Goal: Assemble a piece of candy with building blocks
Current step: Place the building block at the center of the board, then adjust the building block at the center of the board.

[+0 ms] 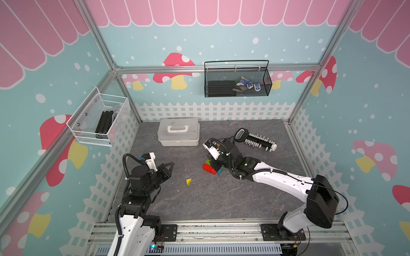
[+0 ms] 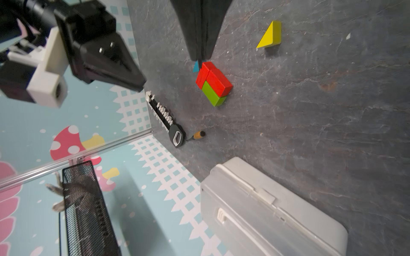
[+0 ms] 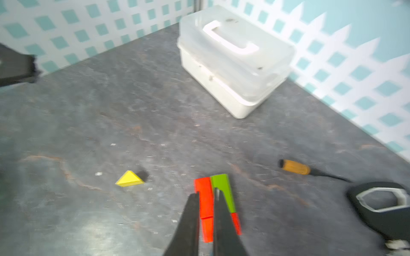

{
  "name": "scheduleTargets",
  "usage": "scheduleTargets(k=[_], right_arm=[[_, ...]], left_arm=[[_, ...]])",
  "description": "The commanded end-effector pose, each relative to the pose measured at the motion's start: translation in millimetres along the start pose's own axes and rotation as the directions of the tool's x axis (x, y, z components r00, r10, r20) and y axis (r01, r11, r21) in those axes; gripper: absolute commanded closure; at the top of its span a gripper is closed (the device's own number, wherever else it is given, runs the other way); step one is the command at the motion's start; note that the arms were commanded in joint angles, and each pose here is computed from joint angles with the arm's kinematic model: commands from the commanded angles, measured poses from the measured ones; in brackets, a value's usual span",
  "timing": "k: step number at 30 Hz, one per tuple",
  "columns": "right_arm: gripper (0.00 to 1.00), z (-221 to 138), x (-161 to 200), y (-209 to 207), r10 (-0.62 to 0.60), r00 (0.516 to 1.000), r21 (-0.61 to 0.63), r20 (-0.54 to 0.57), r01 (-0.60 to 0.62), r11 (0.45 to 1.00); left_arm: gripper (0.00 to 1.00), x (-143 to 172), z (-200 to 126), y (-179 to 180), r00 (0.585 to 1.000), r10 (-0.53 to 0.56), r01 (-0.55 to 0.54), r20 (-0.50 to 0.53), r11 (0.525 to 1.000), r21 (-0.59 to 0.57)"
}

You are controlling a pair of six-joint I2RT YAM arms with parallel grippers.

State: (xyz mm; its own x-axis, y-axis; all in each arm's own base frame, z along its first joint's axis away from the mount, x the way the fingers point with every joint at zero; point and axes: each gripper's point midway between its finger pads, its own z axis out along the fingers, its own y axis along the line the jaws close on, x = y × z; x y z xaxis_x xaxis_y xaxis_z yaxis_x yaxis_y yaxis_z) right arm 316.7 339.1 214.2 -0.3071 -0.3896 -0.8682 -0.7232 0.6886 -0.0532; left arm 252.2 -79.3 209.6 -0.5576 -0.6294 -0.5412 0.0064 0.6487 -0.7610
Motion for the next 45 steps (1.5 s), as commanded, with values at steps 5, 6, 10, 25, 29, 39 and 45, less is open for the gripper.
scheduleTargets(k=[5,6,10,25,29,39,45], right_arm=[[1.00,-0.3,13.7,-14.7,0.127,0.992,0.032,0.010,-0.128,0.991],[1.00,0.4,12.5,-18.8,0.161,0.987,0.040,0.004,-0.161,0.986],[1.00,6.1,9.7,-29.0,0.241,0.970,0.027,-0.035,-0.240,0.970],[1.00,4.3,24.9,-32.8,0.254,0.964,-0.009,-0.077,-0.255,0.967],[1.00,2.4,29.5,-33.6,0.255,0.963,-0.008,-0.084,-0.257,0.966],[1.00,1.6,34.6,-33.7,0.259,0.961,-0.014,-0.094,-0.261,0.965],[1.00,1.0,34.7,-33.9,0.254,0.962,-0.018,-0.096,-0.257,0.966]], left_arm=[[1.00,52.5,8.3,13.5,0.983,-0.122,0.122,-0.139,0.992,-0.013],[1.00,59.2,10.3,14.6,0.979,-0.135,0.132,-0.153,0.991,-0.024],[1.00,91.7,19.3,19.5,0.959,-0.144,0.124,-0.245,0.988,-0.095],[1.00,127.8,35.2,76.4,0.944,-0.191,0.069,-0.269,0.912,-0.405],[1.00,134.5,47.3,78.2,0.935,-0.212,0.084,-0.285,0.911,-0.404],[1.00,127.5,60.8,92.4,0.953,-0.201,0.083,-0.226,0.893,-0.443],[1.00,129.5,67.9,105.1,0.950,-0.230,0.112,-0.213,0.883,-0.455]])
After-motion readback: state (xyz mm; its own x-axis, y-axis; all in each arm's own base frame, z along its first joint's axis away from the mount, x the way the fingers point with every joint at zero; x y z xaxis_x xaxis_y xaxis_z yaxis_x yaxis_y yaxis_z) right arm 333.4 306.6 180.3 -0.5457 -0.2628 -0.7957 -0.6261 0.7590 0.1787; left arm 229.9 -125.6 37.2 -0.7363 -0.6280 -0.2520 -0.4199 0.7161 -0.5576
